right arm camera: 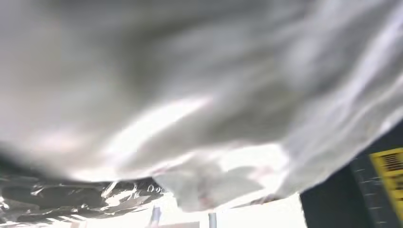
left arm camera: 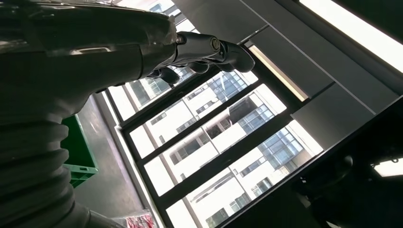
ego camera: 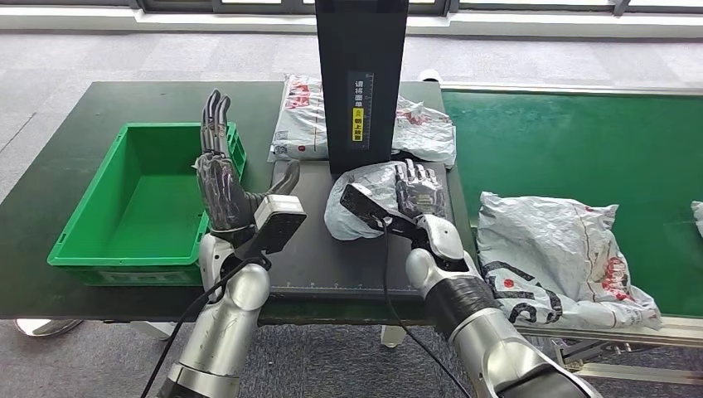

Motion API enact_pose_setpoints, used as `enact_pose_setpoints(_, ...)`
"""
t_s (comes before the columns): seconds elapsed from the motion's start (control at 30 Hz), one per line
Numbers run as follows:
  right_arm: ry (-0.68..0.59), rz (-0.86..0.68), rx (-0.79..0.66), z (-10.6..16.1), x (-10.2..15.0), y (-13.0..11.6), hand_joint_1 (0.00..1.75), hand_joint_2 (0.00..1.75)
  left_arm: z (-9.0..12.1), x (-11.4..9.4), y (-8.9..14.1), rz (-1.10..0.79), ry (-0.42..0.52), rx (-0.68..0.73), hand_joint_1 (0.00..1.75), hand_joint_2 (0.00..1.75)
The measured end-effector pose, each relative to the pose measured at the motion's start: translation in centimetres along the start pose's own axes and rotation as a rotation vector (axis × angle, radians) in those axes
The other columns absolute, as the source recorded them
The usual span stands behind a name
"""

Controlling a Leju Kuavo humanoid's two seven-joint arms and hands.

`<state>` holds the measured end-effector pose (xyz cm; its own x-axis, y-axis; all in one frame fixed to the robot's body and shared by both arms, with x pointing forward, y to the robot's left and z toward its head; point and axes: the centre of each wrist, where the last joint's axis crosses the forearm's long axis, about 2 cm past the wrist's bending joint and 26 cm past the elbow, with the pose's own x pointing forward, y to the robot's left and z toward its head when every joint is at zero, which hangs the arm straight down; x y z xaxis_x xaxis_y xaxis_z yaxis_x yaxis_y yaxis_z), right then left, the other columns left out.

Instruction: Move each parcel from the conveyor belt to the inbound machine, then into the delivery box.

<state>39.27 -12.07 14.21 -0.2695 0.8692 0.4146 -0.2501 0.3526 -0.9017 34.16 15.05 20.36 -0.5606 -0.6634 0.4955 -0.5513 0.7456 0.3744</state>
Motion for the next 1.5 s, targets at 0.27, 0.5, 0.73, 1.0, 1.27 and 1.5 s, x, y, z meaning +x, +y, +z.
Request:
enact_pose_setpoints(0.27, -0.066, -0.114, 0.044, -2.1, 1.4, -4.3, 0.0, 0.0, 0.1, -0.1, -0.3, 0.002, 0.005, -0.013, 0.0, 1.75)
enact_pose_setpoints(0.5, -0.128, -0.143, 0.12, -2.7, 2.7, -7.0, 0.0, 0.0, -0.8, 0.1, -0.7, 0.0, -0.011, -0.013, 0.0, 1.75)
enact_pose_setpoints(0.73, -0.208, -0.056, 0.141, -2.1, 3.9, -8.7, 0.0, 0.0, -1.3, -0.4, -0.9, -0.012, -0.008, -0.015, 0.0, 1.75)
enact_pose_setpoints(1.0, -0.228, 0.042, 0.197, -0.2, 5.1, -10.1, 0.0, 0.0, -1.7, -0.9, -1.7, -0.015, 0.011, -0.044, 0.0, 1.75)
enact_pose_setpoints(1.27, -0.29, 0.1, 0.275, 1.6, 4.6, -11.7, 0.0, 0.0, -2.3, -0.8, -2.5, -0.016, 0.052, -0.074, 0.0, 1.75)
enact_pose_setpoints(1.5, -0.263, 0.139, 0.121, 3.6, 1.8, -16.2, 0.0, 0.0, -2.0, -1.0, -3.0, -0.019, 0.049, -0.102, 0.0, 1.75)
